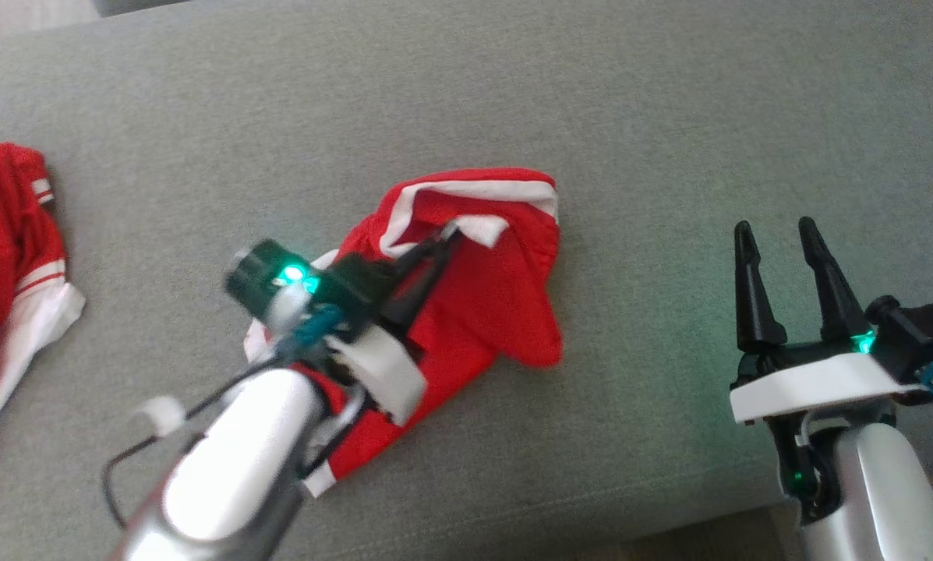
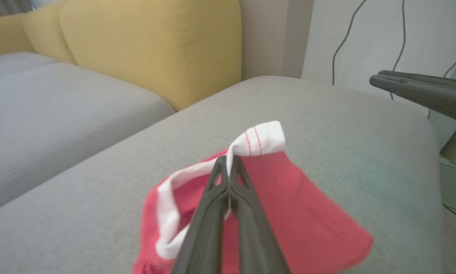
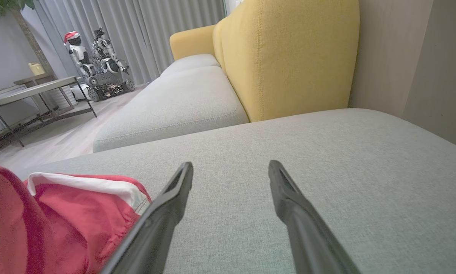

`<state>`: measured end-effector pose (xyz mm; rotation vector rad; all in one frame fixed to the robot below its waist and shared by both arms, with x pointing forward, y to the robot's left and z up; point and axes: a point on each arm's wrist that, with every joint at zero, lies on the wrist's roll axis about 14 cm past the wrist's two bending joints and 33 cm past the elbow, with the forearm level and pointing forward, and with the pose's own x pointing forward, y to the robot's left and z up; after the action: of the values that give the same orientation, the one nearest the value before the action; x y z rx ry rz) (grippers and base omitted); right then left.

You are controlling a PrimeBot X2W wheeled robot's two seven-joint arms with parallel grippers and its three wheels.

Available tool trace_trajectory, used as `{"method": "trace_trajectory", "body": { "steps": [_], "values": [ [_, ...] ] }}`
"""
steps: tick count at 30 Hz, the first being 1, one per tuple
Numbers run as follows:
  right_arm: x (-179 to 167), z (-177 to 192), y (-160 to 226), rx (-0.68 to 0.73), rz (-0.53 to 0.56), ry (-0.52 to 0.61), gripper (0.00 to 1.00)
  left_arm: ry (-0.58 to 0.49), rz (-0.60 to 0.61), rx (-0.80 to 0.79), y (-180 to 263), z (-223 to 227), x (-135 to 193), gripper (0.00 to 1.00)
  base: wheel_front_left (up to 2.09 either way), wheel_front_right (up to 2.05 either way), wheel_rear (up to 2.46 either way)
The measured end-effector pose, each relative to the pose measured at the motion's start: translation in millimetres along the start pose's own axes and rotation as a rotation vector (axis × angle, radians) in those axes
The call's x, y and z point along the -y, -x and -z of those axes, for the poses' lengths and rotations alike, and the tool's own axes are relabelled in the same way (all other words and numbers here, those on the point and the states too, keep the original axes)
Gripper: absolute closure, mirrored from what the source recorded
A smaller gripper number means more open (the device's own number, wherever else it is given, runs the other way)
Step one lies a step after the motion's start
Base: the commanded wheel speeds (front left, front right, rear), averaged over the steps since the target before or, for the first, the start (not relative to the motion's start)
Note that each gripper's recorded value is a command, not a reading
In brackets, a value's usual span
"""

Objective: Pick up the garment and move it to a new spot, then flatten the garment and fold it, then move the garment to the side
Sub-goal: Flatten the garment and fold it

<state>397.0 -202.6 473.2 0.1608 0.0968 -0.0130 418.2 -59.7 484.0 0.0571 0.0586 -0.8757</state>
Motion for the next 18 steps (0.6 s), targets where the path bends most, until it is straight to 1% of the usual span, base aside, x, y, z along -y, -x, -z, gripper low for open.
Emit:
{"method": "trace_trajectory", "body": {
  "steps": [2, 5, 12, 17, 18],
  "values": [
    [-1.7, -1.1, -1.6, 0.004, -0.005, -0.001, 0.0, -0.03, -0.037, 0.034, 9.1, -11.8, -14.5, 1.0, 0.0, 0.0, 0.0],
    [-6.7, -1.6, -4.8, 0.007, -0.02, -0.004, 0.0, -0.072, -0.086, 0.046, 29.8, -17.4, -33.6, 1.0, 0.0, 0.0, 0.0],
    [-15.8, 1.7, -11.7, -0.005, -0.047, -0.008, 0.0, -0.13, -0.117, 0.062, 66.9, -20.6, -49.2, 1.0, 0.0, 0.0, 0.0],
    [-16.9, 3.0, -13.7, -0.008, -0.051, -0.009, 0.0, -0.16, -0.092, 0.013, 91.5, 3.9, -53.3, 1.0, 0.0, 0.0, 0.0],
    [-17.0, 3.9, -14.2, -0.011, -0.051, -0.009, 0.0, -0.144, -0.098, -0.015, 100.4, 19.9, -54.0, 1.0, 0.0, 0.0, 0.0]
  ]
}}
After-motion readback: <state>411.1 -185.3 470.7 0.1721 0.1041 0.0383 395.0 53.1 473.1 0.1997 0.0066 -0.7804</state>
